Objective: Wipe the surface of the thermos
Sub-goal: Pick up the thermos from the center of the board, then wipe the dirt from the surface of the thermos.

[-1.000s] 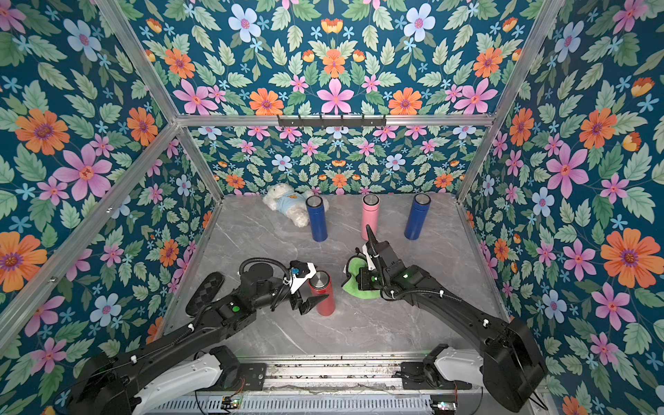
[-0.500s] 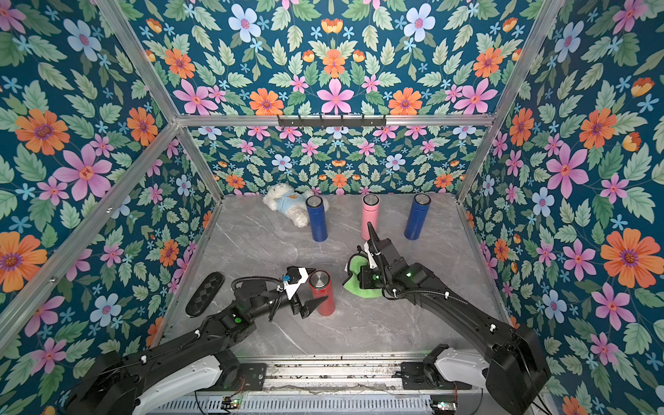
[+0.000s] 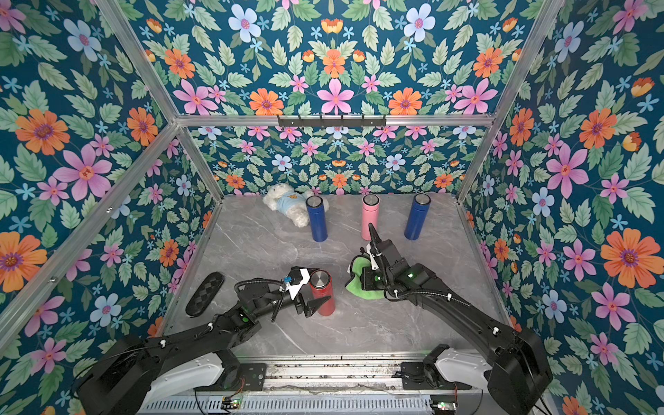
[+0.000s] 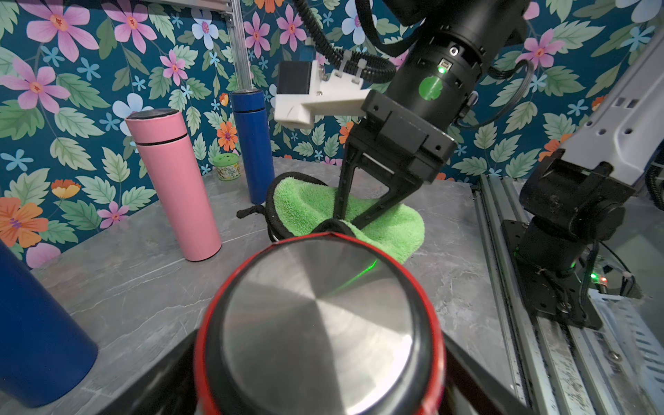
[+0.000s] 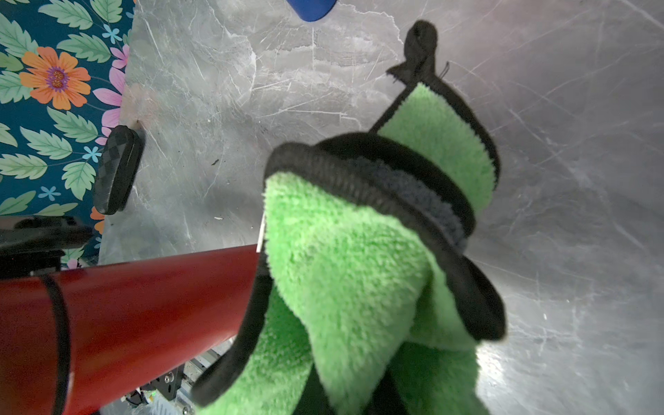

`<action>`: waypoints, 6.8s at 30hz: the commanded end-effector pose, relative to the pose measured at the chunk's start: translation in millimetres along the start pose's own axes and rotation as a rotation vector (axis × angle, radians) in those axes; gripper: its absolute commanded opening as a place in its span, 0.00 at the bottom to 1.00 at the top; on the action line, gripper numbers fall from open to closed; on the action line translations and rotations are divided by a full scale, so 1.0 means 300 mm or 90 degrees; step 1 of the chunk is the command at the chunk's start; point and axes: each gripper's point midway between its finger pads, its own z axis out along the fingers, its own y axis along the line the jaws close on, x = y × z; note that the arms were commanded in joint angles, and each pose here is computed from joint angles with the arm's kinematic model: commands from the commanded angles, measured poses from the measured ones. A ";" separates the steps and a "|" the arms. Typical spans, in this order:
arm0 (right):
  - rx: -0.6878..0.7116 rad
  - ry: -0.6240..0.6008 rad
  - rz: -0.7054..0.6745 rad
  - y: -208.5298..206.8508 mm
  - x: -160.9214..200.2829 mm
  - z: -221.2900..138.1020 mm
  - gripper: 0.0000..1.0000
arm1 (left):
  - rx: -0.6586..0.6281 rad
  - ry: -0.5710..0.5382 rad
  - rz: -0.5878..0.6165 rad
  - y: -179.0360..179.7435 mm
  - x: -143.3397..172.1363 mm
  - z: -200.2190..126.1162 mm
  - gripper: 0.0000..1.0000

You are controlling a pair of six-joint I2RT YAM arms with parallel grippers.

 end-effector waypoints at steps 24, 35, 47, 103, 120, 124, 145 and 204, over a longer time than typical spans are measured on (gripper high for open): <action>-0.011 -0.017 0.008 0.025 -0.029 -0.030 0.00 | 0.020 -0.079 0.025 -0.011 -0.054 0.037 0.74; -0.064 -0.048 -0.020 0.112 -0.046 -0.122 0.00 | 0.032 -0.084 0.023 -0.016 -0.056 0.050 0.15; -0.144 -0.049 -0.099 0.356 -0.023 -0.213 0.00 | 0.036 -0.075 0.012 -0.010 -0.052 0.071 0.00; 0.017 -0.034 -0.118 0.260 0.057 0.068 0.00 | 0.022 -0.094 -0.018 0.002 -0.077 0.065 0.00; -0.016 -0.163 -0.026 0.101 -0.008 -0.213 0.00 | -0.302 -0.471 -0.429 0.358 -0.305 -0.216 0.00; -0.060 -0.169 -0.006 0.118 -0.049 -0.185 0.00 | -0.317 -0.558 -0.579 0.406 -0.299 -0.279 0.00; -0.322 -0.202 -0.082 0.396 -0.212 -0.128 0.00 | -0.211 -0.676 -0.862 0.462 -0.286 -0.299 0.00; -0.266 -0.140 -0.027 0.373 -0.166 -0.071 0.00 | -0.256 -0.687 -0.800 0.504 -0.267 -0.310 0.00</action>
